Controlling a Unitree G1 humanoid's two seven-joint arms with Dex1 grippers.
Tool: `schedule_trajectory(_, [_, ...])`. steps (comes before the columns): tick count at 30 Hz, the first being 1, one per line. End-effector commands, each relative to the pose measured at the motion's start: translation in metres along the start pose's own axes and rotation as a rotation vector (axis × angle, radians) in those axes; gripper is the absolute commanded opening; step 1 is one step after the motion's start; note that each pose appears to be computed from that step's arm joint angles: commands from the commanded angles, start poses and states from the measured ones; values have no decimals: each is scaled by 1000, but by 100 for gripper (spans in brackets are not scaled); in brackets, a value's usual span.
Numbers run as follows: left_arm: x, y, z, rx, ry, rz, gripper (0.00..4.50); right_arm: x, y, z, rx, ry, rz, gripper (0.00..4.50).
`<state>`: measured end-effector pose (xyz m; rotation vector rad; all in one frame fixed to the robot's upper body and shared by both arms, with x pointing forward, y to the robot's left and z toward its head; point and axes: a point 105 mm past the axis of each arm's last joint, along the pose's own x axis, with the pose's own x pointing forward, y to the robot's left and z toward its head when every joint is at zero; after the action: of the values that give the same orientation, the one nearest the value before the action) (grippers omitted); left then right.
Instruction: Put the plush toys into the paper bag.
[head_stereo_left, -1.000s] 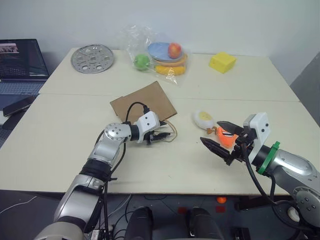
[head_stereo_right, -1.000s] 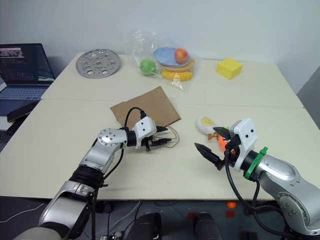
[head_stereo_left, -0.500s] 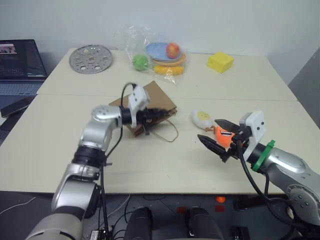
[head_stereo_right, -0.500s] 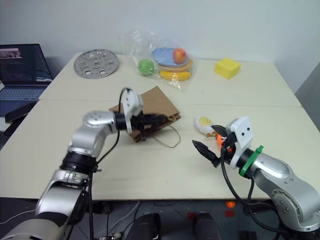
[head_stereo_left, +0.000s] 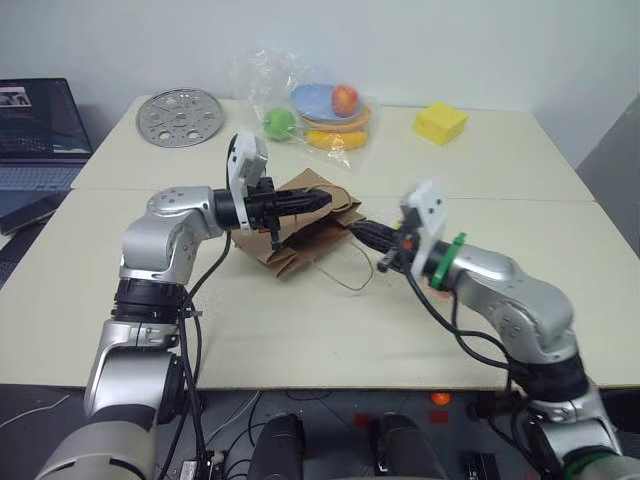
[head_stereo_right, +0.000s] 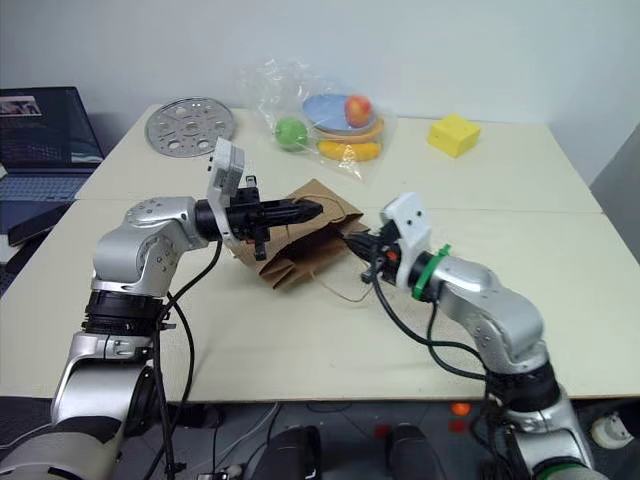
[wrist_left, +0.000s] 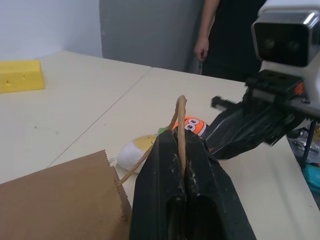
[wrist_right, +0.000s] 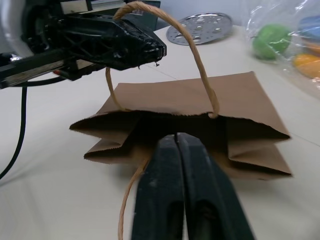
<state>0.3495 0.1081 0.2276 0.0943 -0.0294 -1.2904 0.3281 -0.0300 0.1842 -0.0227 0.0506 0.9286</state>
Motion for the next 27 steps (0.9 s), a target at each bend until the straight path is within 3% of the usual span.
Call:
schedule_trajectory(1, [-4,-6,16,34,-41,-7,0,21,3,-1,-51,-10,20,2])
schedule_trajectory(6, [-11,-12,21,15,-60,-9,0,72,7,-24,-62,26,6,2])
schedule_trajectory(11, [-21,-9,26,32,-65,38,0,98,9,-49,-72,72,-38,2])
schedule_trajectory(17, [-47,21,59,166,-130,246,0,97,10,-87,-18,176,-69,2])
schedule_trajectory(21, [-55,24,67,204,-138,272,0,95,9,-90,4,180,-78,2])
schedule_trajectory(27, [-81,45,120,344,-334,492,0,93,6,-96,-11,212,-93,2])
